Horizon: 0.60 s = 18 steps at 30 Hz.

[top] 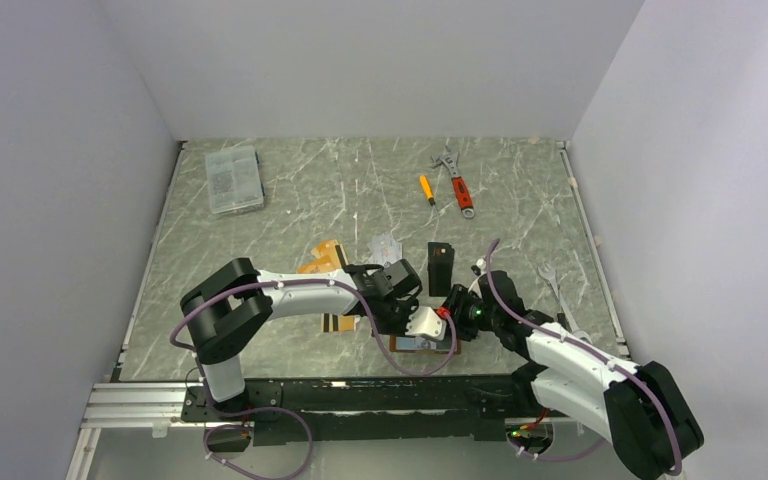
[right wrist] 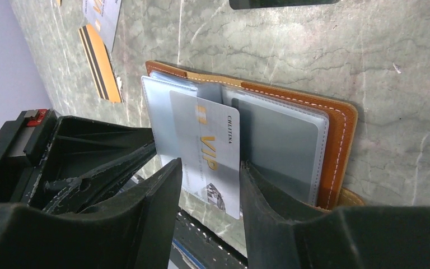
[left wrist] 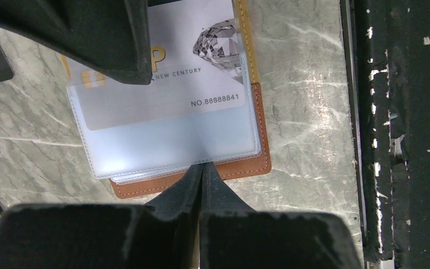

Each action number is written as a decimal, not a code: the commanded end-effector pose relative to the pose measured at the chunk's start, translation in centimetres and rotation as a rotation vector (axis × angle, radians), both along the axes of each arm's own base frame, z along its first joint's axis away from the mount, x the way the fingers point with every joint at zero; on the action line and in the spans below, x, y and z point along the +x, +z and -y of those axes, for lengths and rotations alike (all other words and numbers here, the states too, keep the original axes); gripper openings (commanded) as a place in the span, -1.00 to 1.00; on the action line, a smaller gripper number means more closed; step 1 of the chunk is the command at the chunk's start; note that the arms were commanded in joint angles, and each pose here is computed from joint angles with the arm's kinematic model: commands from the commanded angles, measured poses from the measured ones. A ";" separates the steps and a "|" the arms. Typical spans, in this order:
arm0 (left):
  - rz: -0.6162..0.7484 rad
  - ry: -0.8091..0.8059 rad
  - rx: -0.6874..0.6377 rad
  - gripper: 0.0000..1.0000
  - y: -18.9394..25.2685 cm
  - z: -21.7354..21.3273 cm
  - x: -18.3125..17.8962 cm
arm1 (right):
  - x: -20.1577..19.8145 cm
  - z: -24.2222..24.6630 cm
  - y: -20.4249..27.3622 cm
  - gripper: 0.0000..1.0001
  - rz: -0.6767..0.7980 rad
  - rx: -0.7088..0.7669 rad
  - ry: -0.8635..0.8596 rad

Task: Put the credit cards into the card holder
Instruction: Insert the credit card into the card holder.

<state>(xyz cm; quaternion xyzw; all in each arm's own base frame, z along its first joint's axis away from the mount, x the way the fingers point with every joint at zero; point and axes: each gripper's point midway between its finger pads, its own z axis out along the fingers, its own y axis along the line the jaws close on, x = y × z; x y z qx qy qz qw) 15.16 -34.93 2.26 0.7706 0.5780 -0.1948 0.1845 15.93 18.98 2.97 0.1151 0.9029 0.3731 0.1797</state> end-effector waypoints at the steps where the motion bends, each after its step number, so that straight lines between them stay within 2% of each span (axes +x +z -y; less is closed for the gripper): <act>1: -0.020 -0.020 0.076 -0.91 -1.7 -1.4 -1.0 | -0.9 0.4 -0.9 -0.12 -0.045 -0.020 0.012; 18: 0.014 -0.025 0.034 -0.93 -0.9 -2.1 -1.0 | 0.4 -2.7 1.2 -0.16 0.030 -0.038 0.078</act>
